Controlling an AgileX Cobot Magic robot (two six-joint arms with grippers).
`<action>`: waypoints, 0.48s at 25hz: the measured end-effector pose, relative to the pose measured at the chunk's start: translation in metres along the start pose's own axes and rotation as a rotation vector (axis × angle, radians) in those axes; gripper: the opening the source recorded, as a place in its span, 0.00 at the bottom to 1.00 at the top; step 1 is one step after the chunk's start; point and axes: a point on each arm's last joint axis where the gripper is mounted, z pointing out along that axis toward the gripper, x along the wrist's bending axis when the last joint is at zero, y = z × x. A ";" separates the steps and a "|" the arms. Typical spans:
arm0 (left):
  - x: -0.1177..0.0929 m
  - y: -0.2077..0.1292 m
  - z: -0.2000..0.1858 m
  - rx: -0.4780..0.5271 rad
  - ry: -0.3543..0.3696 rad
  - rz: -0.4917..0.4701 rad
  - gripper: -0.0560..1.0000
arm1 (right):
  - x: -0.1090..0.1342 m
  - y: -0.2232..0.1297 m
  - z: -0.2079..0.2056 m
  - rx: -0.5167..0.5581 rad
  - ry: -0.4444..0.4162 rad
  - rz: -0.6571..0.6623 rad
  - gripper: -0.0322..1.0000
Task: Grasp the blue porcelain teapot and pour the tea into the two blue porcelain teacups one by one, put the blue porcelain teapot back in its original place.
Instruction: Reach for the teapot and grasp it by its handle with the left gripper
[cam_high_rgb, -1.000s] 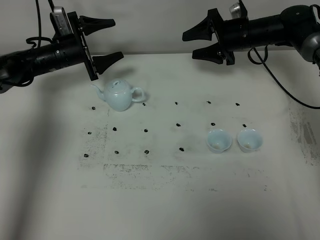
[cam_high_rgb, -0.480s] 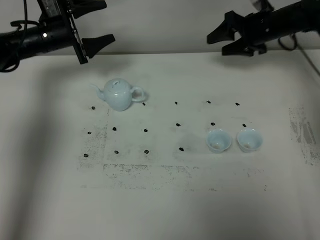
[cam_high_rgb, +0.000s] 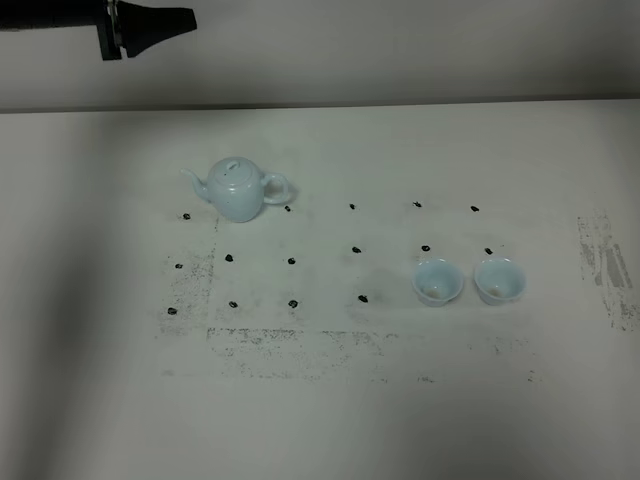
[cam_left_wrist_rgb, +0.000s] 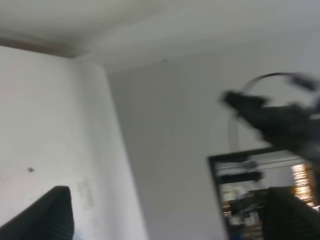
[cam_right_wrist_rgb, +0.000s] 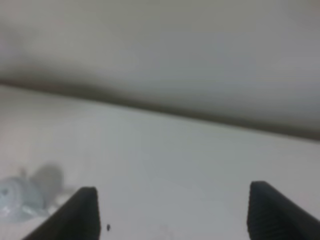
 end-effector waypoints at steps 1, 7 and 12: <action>-0.007 -0.001 -0.003 0.008 0.027 0.029 0.75 | 0.005 0.000 -0.016 -0.012 -0.019 -0.006 0.61; -0.033 -0.008 -0.015 0.038 0.142 0.137 0.75 | 0.024 -0.043 -0.112 0.025 -0.247 -0.073 0.61; -0.044 -0.009 -0.019 0.032 0.146 0.164 0.75 | 0.033 -0.098 -0.167 0.047 -0.410 -0.025 0.59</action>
